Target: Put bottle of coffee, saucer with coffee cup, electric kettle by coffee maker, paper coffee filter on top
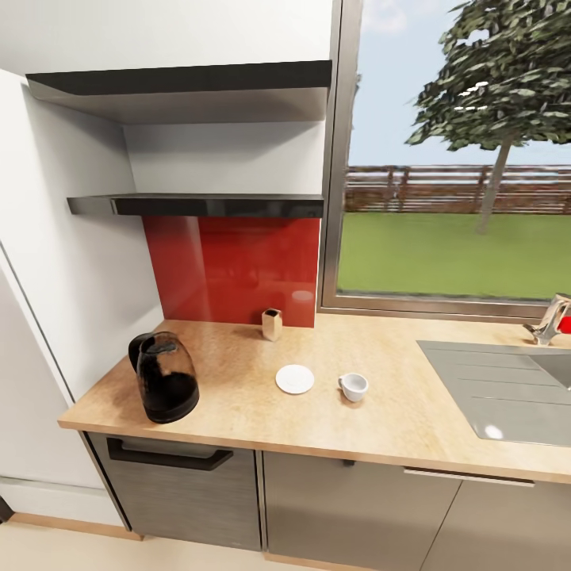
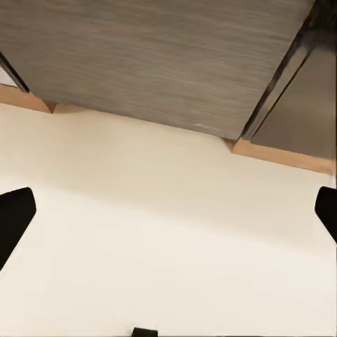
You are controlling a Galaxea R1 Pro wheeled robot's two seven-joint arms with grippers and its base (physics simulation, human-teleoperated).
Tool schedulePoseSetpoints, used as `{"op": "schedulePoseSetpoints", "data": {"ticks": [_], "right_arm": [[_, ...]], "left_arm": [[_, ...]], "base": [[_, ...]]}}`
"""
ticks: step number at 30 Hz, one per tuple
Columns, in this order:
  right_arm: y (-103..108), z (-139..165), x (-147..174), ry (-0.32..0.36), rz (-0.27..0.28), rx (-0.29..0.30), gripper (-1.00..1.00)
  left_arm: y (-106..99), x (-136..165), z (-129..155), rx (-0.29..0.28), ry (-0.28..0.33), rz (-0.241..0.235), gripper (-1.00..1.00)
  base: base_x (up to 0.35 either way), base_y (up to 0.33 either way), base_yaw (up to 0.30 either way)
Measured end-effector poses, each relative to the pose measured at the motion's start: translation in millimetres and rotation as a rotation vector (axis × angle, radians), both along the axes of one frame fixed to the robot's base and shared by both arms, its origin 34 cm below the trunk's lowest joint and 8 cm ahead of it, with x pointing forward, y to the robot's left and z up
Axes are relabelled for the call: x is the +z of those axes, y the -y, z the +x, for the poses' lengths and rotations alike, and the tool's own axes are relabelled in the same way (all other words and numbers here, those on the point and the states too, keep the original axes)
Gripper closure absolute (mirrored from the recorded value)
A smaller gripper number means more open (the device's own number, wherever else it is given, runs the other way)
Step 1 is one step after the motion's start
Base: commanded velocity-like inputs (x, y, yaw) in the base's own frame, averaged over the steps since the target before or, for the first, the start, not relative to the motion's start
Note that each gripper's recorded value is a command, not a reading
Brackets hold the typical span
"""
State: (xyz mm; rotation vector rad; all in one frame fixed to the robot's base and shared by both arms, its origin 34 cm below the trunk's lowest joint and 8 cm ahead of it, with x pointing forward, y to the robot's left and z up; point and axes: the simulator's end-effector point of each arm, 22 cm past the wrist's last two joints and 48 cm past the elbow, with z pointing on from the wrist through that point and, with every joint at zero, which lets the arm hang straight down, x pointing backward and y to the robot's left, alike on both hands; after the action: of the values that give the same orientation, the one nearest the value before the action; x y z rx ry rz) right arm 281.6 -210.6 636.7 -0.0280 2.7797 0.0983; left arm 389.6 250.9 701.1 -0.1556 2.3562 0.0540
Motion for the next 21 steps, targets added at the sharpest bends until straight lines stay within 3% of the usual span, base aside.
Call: {"op": "schedulePoseSetpoints", "data": {"ticks": [7,11,12,14,15,18,19,20,21], "right_arm": [[-2.1,1.3,0.5,0.003,0.005,-0.008,-1.00],[-6.1,3.0,1.3,0.007,0.011,-0.006,-1.00],[-7.7,3.2,1.4,0.007,0.014,-0.006,-1.00],[-10.2,4.3,1.9,0.010,0.018,-0.006,-1.00],[-23.0,23.0,9.6,0.065,0.046,-0.005,-1.00],[-45.8,76.0,39.6,0.269,0.106,-0.022,-1.00],[-52.2,96.7,55.6,0.365,0.127,-0.032,-1.00],[-72.8,139.5,99.1,0.575,0.188,-0.054,-1.00],[-80.6,151.8,114.5,0.636,0.213,-0.068,-1.00]], "left_arm": [[3.3,64.7,53.3,0.012,0.338,-0.009,-1.00],[9.0,121.5,95.0,0.034,0.542,-0.044,-1.00],[10.2,130.3,101.2,0.039,0.569,-0.052,-1.00],[20.6,182.2,132.5,0.047,0.707,-0.096,-1.00],[28.6,210.5,147.0,0.044,0.774,-0.123,-1.00],[34.8,247.0,165.0,0.044,0.856,-0.153,-1.00],[34.7,253.4,168.0,0.044,0.870,-0.157,-1.00],[33.0,262.4,171.8,0.043,0.891,-0.157,-1.00],[32.2,263.7,172.1,0.043,0.894,-0.157,-1.00]], "base": [[0.000,0.000,0.000],[0.000,0.000,0.000],[0.000,0.000,0.000],[0.000,0.000,0.000],[0.000,0.000,0.000],[0.000,0.000,0.000],[0.000,0.000,0.000],[0.000,0.000,0.000],[0.000,0.000,0.000]]}}
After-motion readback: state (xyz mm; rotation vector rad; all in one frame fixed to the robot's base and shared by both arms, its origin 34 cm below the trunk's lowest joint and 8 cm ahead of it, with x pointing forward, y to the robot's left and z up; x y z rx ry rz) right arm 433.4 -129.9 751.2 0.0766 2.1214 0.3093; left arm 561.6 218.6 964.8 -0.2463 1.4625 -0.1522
